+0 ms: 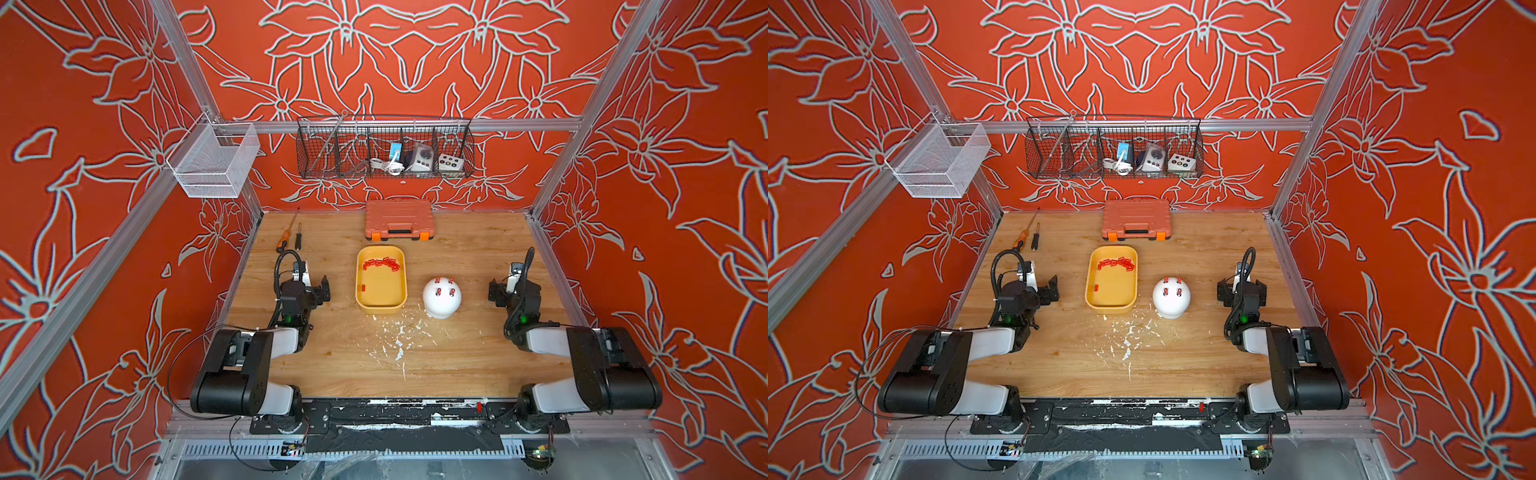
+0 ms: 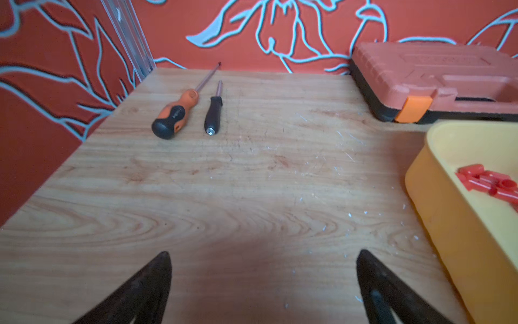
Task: Cover the protruding screws with screw protection sleeves
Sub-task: Reset both arms
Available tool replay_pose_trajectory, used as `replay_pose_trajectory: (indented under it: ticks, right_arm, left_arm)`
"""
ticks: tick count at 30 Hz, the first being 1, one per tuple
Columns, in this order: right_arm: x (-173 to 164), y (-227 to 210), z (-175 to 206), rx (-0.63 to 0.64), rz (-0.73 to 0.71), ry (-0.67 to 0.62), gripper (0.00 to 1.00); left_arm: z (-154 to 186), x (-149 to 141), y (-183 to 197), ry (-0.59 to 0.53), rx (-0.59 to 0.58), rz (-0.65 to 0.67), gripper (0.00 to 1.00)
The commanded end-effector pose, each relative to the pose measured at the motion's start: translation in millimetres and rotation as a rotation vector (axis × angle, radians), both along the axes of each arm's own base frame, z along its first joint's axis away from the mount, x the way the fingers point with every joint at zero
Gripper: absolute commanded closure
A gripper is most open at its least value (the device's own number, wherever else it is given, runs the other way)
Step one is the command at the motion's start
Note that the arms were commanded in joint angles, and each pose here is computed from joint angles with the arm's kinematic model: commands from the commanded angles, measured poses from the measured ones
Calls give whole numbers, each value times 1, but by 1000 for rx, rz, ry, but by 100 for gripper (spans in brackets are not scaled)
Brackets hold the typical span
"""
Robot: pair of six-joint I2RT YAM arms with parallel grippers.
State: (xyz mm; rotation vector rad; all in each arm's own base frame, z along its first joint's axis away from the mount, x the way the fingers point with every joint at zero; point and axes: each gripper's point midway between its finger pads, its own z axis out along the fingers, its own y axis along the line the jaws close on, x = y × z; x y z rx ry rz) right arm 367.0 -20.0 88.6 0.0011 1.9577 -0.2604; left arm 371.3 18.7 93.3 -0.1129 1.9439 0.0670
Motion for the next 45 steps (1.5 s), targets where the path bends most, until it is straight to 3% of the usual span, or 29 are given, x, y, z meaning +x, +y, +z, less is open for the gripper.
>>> replay_pose_trajectory:
  ticks: [1,19,22,25,27,29,30,33,45]
  right_arm:
    - [5,5,8,22,23,-28,2]
    - [5,5,8,22,22,-25,1]
    - [4,7,9,21,34,-34,1]
    - [-16,19,18,22,116,-138,2]
    - [-24,0,21,28,2,-178,1]
    - [-16,-14,16,28,-88,-140,2]
    - [-8,-17,13,25,-108,-103,2]
    - [-4,-12,11,9,-98,-53,2]
    - [0,-6,11,-11,-71,-52,2]
  left_arm:
    - [-8,-4,-3,37,-25,-9,0]
    - [-8,-4,-2,36,-35,-16,0]
    - [-3,-12,-14,-22,-18,-75,0]
    - [3,-31,-23,-119,6,-117,0]
    - [-3,-24,-18,-69,7,-84,0]
    - [-9,-5,-9,33,5,-26,0]
    - [-7,-3,-6,23,-29,-32,0]
    - [-6,-4,8,18,-31,51,0]
    - [-8,-5,7,26,-32,44,0]
